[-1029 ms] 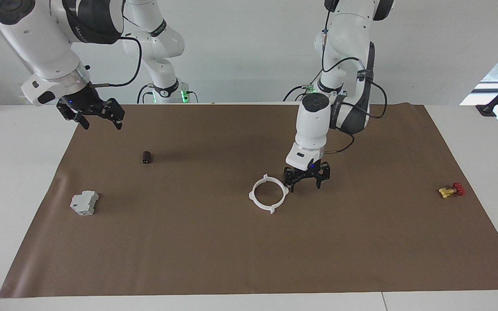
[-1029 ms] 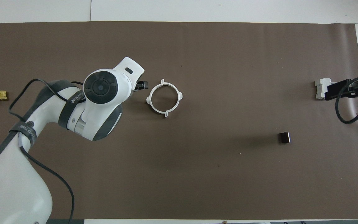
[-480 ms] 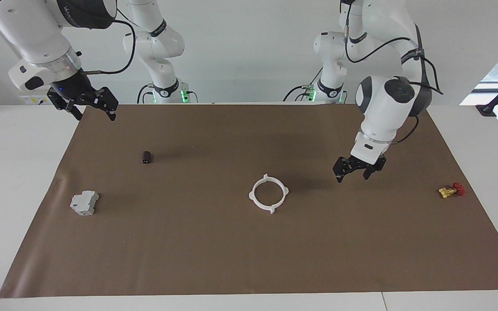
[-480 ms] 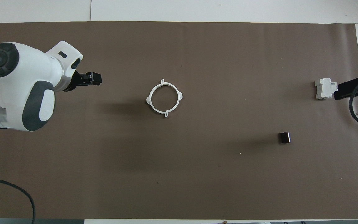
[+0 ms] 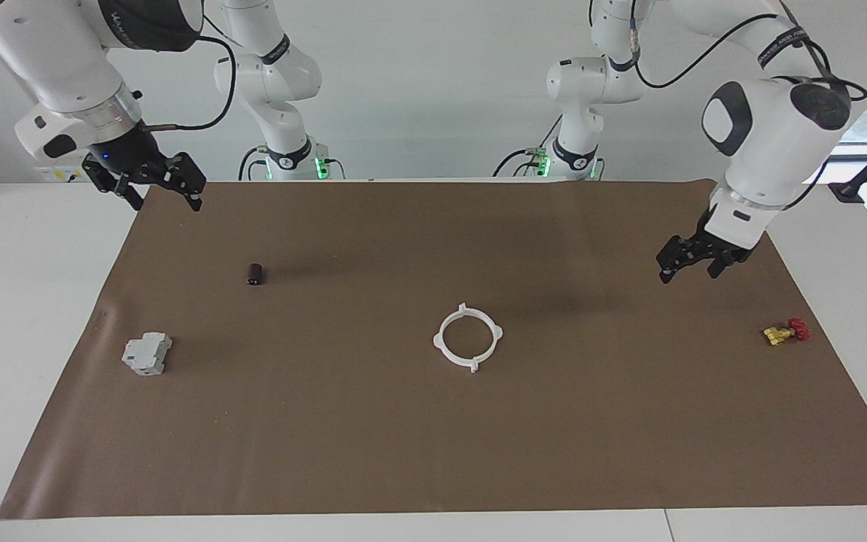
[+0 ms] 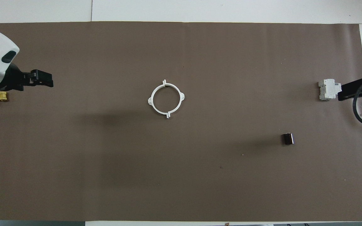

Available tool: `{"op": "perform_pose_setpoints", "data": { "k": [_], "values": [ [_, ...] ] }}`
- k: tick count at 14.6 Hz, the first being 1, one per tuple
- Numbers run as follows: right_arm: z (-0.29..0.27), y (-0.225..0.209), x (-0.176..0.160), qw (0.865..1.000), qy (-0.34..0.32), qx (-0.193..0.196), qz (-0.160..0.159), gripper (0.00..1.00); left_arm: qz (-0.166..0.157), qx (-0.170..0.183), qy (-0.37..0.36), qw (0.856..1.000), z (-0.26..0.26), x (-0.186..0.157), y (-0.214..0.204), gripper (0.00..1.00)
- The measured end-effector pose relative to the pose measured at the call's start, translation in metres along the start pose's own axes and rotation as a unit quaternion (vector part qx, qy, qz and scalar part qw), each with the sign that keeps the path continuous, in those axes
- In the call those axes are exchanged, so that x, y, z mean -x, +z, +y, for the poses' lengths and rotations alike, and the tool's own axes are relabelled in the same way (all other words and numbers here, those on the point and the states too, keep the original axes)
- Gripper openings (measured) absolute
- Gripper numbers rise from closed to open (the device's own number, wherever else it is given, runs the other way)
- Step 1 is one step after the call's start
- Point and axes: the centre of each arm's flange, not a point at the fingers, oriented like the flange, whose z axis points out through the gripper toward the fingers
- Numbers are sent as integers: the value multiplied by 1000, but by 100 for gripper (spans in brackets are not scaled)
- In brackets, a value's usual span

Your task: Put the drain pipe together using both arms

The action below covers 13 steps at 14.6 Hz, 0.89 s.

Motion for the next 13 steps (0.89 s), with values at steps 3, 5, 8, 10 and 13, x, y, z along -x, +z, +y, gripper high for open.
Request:
{"op": "perform_pose_setpoints", "data": {
  "k": [3, 5, 8, 10, 13],
  "values": [
    [0, 0, 0, 1000, 0, 0, 0, 100, -4, 0, -11, 1000, -30, -1, -39, 100],
    [0, 0, 0, 1000, 0, 0, 0, 100, -12, 0, -6, 1000, -47, 2, -56, 100],
    [0, 0, 0, 1000, 0, 0, 0, 100, -16, 13, 1, 1000, -59, 6, -70, 100],
    [0, 0, 0, 1000, 0, 0, 0, 100, -16, 16, 2, 1000, -59, 10, -74, 100],
    [0, 0, 0, 1000, 0, 0, 0, 100, -20, 17, 5, 1000, -55, 12, -74, 100]
  ]
}}
